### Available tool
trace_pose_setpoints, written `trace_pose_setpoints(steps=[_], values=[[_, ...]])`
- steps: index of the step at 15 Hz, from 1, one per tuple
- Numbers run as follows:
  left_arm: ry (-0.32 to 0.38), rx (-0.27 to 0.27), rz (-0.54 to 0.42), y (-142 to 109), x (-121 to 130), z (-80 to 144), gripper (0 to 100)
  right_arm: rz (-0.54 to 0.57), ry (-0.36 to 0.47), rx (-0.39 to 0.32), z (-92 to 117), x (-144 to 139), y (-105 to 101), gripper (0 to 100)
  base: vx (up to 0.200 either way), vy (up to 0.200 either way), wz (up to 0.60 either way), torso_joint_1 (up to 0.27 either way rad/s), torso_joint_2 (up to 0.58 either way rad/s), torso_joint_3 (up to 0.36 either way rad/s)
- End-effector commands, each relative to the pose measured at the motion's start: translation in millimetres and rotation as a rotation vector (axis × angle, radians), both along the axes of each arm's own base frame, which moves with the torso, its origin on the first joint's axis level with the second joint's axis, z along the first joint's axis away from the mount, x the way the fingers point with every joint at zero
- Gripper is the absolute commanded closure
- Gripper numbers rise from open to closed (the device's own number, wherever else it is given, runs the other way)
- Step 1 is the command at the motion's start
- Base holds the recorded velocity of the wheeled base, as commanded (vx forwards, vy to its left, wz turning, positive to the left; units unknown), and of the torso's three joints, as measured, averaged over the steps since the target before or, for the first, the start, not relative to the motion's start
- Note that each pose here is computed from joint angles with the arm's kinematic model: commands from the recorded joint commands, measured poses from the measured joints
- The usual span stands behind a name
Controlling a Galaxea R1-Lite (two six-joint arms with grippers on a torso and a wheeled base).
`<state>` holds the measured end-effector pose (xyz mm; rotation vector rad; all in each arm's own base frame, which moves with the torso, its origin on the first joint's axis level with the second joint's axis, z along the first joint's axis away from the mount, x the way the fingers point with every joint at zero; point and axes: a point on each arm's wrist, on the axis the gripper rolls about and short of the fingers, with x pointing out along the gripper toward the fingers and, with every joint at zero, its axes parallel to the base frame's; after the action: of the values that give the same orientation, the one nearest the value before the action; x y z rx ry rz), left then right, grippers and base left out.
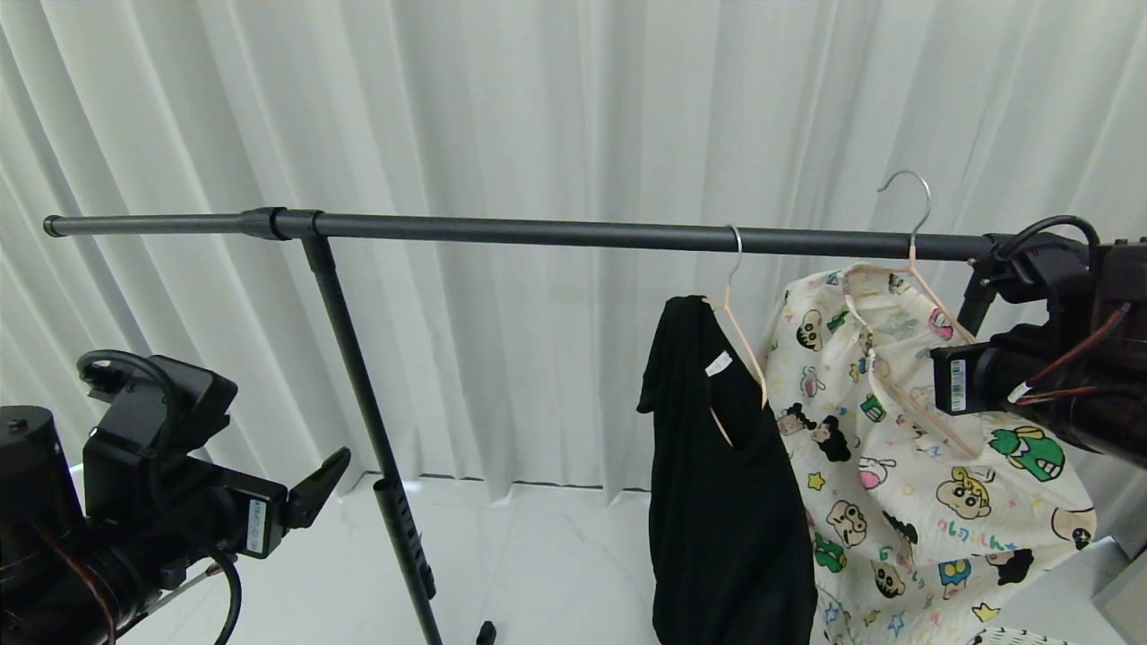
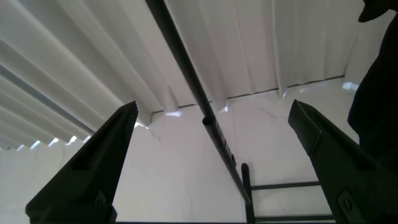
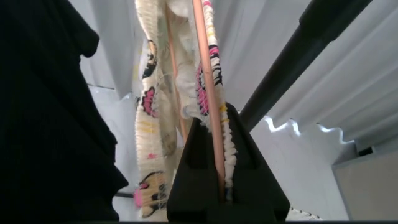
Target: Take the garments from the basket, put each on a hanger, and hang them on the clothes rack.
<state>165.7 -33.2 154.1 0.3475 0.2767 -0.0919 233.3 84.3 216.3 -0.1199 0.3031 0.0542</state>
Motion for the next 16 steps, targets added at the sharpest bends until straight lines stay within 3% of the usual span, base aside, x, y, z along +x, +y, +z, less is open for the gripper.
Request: trace_pose_setpoints(steps=[1, 7, 11, 12, 16], values=[[-0.001, 0.0, -0.001, -0.4, 0.1, 0.4, 0, 0.01, 0.015, -0.006, -2.6, -0.6, 2.3, 100, 0.0, 0.0, 0.0, 0.0, 0.0, 0.0], [0.0, -0.001, -0.001, -0.4, -0.1, 0.0, 0, 0.016, 0.112, -0.041, -13.2, -4.7, 2.3, 100, 0.0, 0.0, 0.0, 0.0, 0.0, 0.0], [0.0, -0.001, -0.001, -0.4, -0.1, 0.0, 0, 0.015, 0.119, -0.041, -14.8, -3.6, 2.7, 100, 0.0, 0.0, 0.0, 0.0, 0.0, 0.0], [0.002, -0.001, -0.001, -0.4, 0.2, -0.3, 0, 0.015, 0.117, -0.04, -14.1, -4.2, 2.5, 0, 0.0, 0.0, 0.0, 0.0, 0.0, 0.0], [-0.001, -0.002, 0.005, 0.6, 0.3, 0.4, 0, 0.013, 0.099, -0.036, -5.1, -14.8, -1.9, 0, 0.0, 0.0, 0.0, 0.0, 0.0, 0.0]])
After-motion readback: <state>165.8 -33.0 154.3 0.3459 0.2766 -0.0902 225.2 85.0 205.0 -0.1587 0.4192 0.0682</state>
